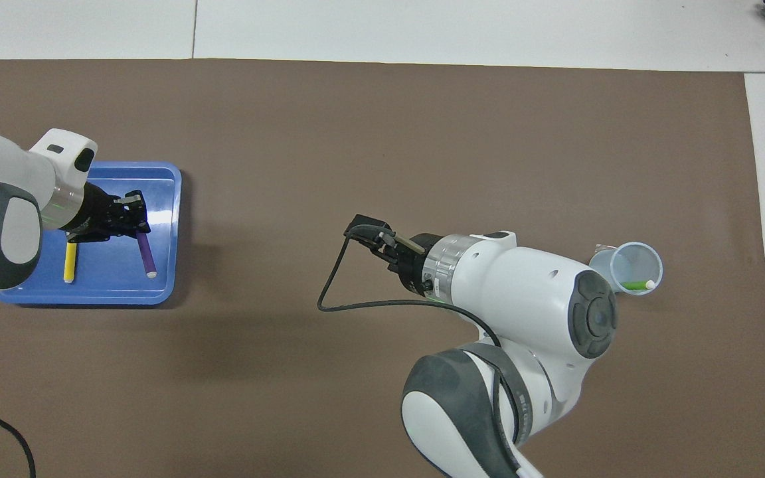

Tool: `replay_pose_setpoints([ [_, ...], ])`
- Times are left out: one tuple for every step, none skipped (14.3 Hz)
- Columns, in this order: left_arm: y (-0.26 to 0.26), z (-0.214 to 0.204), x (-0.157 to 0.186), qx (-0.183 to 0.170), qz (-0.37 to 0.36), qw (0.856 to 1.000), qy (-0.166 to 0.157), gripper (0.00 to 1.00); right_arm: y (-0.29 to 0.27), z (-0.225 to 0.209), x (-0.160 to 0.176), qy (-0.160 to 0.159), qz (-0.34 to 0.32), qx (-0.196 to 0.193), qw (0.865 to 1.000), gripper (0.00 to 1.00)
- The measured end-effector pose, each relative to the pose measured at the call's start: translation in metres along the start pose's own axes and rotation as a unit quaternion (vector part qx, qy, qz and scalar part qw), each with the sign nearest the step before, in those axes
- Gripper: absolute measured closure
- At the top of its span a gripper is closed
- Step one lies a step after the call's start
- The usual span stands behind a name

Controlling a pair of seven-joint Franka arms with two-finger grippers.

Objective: Transfer and insert pens with both arms
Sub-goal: 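Lift the purple pen with the left gripper while the right gripper approaches, then bring the purple pen toward the right gripper with the left gripper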

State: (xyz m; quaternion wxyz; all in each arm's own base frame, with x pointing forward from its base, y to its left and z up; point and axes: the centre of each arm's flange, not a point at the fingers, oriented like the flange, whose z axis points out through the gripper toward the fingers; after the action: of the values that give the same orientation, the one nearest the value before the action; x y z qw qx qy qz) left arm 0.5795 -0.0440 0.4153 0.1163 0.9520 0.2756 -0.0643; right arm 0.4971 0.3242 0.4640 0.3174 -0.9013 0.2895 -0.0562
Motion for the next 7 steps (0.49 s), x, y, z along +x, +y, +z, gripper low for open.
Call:
replay_pose_setpoints([
  [0.002,-0.003,-0.004,-0.013,-0.026,1.0,-0.011,0.84,0.0,0.0,-0.001,-0.001,0.0,0.0,1.0,0.0],
  [0.004,-0.005,-0.008,-0.025,-0.052,0.998,-0.022,0.84,-0.001,0.001,-0.003,-0.001,0.0,0.0,1.0,0.0],
  [0.008,-0.007,-0.013,-0.035,-0.077,0.996,-0.033,0.84,-0.001,0.001,-0.003,-0.002,-0.001,0.0,1.0,0.0],
  [0.013,-0.009,-0.019,-0.044,-0.102,0.993,-0.044,0.84,-0.001,0.001,-0.003,-0.001,-0.001,0.001,1.0,0.0],
  [0.019,-0.011,-0.025,-0.05,-0.125,0.989,-0.056,0.84,-0.003,0.0,-0.004,0.004,-0.002,0.006,1.0,0.0],
  [0.025,-0.012,-0.033,-0.055,-0.146,0.985,-0.068,0.84,-0.007,0.0,-0.009,0.01,-0.007,0.016,1.0,0.0],
  [0.032,-0.013,-0.041,-0.058,-0.164,0.982,-0.079,0.84,-0.012,0.001,-0.018,0.014,-0.014,0.025,0.999,0.0],
])
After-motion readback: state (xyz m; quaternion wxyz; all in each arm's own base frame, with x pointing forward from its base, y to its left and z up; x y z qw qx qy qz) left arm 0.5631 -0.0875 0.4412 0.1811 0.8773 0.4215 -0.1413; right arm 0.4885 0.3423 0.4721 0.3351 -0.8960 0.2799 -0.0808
